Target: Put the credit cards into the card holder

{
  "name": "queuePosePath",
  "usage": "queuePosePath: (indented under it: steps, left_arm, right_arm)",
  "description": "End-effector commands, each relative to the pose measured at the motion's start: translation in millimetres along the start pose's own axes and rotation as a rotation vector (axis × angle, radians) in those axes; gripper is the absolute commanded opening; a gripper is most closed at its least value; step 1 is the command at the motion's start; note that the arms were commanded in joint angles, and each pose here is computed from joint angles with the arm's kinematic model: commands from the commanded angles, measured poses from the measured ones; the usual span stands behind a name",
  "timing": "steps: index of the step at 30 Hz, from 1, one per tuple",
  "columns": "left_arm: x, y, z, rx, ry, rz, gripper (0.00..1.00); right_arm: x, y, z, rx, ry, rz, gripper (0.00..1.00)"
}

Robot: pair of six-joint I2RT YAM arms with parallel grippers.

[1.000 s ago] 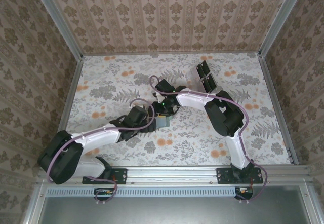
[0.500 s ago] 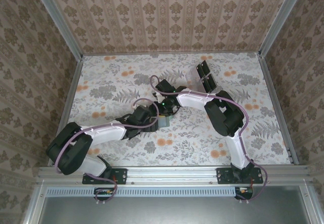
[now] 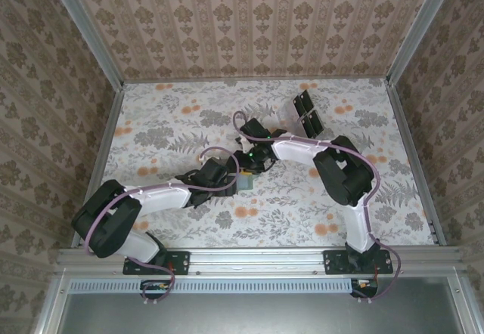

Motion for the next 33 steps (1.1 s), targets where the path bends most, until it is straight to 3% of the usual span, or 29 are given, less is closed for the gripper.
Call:
queuePosePath:
  steps: [1,17,33]
  left_arm:
    - [-7,4,4,0.042,-0.009,0.038,1.00]
    - [-9,7,3,0.038,-0.017,0.042,1.00]
    - [-9,7,2,0.027,-0.019,0.038,1.00]
  right_arm:
    - [4,-28,7,0.017,0.013,-0.086,0.57]
    - [-10,-14,5,0.029,0.042,-0.080,0.57]
    - [-13,27,-20,-0.031,0.090,-0.009,0.57]
Point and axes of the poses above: each hand's point on the last joint's axis, 136 mm out from that joint toward the fingers, its own y axis out along the fingers, its own z axis along the line the jaws close on, x = y × z, the point moved 6 cm from there along -y, back along the fingers, and after that the axes turned 9 degrees about y, right-handed, at the moved point
